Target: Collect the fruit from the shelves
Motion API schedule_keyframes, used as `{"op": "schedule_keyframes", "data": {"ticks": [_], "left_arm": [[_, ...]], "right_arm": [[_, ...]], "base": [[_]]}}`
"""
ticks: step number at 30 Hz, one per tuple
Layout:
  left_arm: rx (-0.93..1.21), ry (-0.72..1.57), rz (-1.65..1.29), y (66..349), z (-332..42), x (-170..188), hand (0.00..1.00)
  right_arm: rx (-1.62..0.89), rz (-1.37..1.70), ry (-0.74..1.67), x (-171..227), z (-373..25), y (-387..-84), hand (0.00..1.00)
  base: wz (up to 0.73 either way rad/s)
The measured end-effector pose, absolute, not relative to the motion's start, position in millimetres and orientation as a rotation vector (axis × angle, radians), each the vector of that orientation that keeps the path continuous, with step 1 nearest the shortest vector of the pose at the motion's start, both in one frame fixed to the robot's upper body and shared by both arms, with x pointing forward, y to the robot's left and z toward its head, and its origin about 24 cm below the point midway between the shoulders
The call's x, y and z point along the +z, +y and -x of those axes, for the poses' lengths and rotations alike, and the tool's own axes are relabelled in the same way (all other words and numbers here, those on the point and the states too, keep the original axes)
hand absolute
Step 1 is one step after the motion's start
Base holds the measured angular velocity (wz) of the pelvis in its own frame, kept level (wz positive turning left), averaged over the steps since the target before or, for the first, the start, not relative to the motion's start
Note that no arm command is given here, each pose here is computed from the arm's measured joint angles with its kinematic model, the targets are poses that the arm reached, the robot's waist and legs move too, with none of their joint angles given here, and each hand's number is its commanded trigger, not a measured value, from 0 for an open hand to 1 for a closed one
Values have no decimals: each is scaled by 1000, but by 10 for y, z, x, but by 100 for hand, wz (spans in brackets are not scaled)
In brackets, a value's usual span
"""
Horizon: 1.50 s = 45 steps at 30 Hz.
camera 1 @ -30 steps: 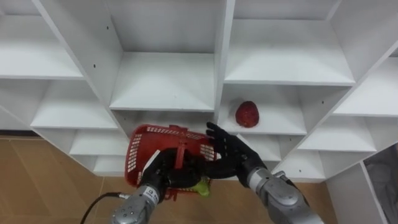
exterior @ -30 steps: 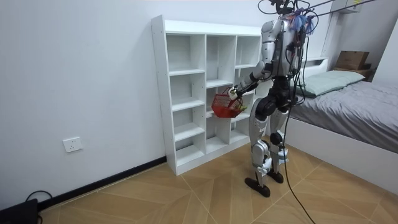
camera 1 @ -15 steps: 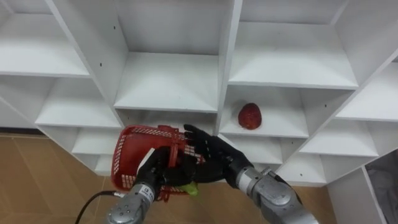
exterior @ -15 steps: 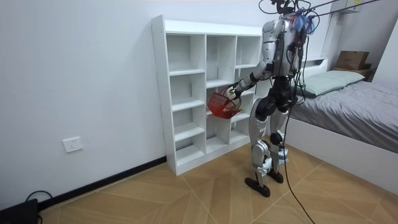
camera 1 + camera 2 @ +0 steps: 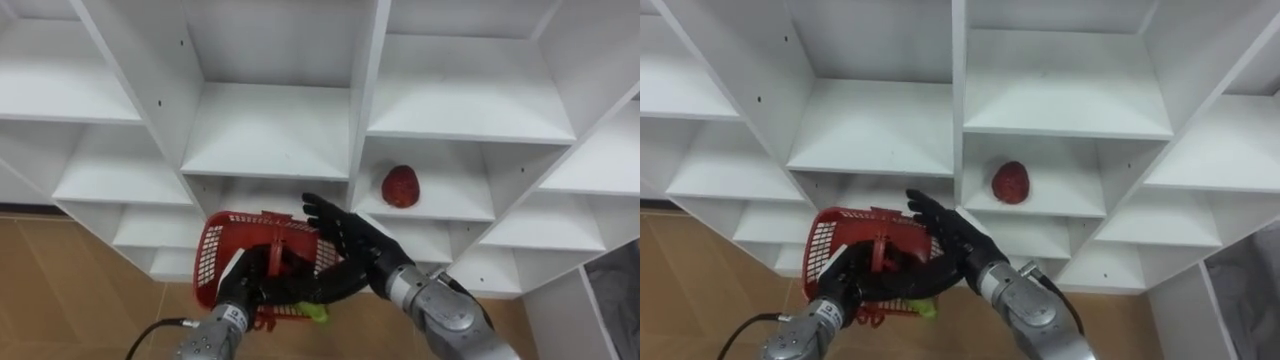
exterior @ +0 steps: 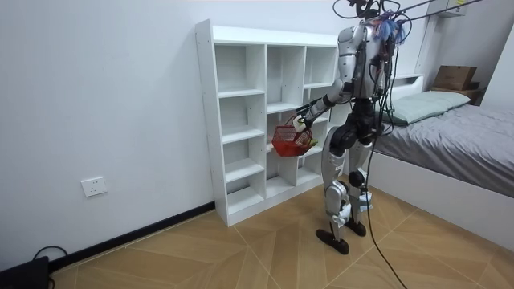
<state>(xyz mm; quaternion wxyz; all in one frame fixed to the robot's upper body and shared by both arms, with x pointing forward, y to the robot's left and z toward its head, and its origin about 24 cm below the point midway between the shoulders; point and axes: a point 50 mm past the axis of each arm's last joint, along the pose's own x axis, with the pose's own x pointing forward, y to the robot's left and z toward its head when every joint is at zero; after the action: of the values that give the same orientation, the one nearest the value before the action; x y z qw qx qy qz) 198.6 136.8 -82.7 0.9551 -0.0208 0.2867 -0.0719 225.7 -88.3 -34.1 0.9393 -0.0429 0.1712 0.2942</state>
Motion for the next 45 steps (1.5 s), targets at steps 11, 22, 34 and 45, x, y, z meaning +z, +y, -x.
{"op": "schedule_keyframes", "data": {"ticks": [11, 22, 34, 45], "left_arm": [[-118, 606, 42, 1425, -1959, -874, 100], [-60, 600, 80, 1506, -1967, -870, 100], [-17, 607, 85, 1603, -1934, -885, 100], [6, 580, 90, 1633, -1934, -836, 100]], "right_arm": [[466, 70, 276, -197, -2243, -1027, 0], [315, 131, 275, -217, -2171, -1253, 0], [106, 164, 239, -159, -2124, -1525, 0], [-21, 175, 221, -136, -2129, -1658, 0]], "base": [[0], [-1], [-4], [-5]]}}
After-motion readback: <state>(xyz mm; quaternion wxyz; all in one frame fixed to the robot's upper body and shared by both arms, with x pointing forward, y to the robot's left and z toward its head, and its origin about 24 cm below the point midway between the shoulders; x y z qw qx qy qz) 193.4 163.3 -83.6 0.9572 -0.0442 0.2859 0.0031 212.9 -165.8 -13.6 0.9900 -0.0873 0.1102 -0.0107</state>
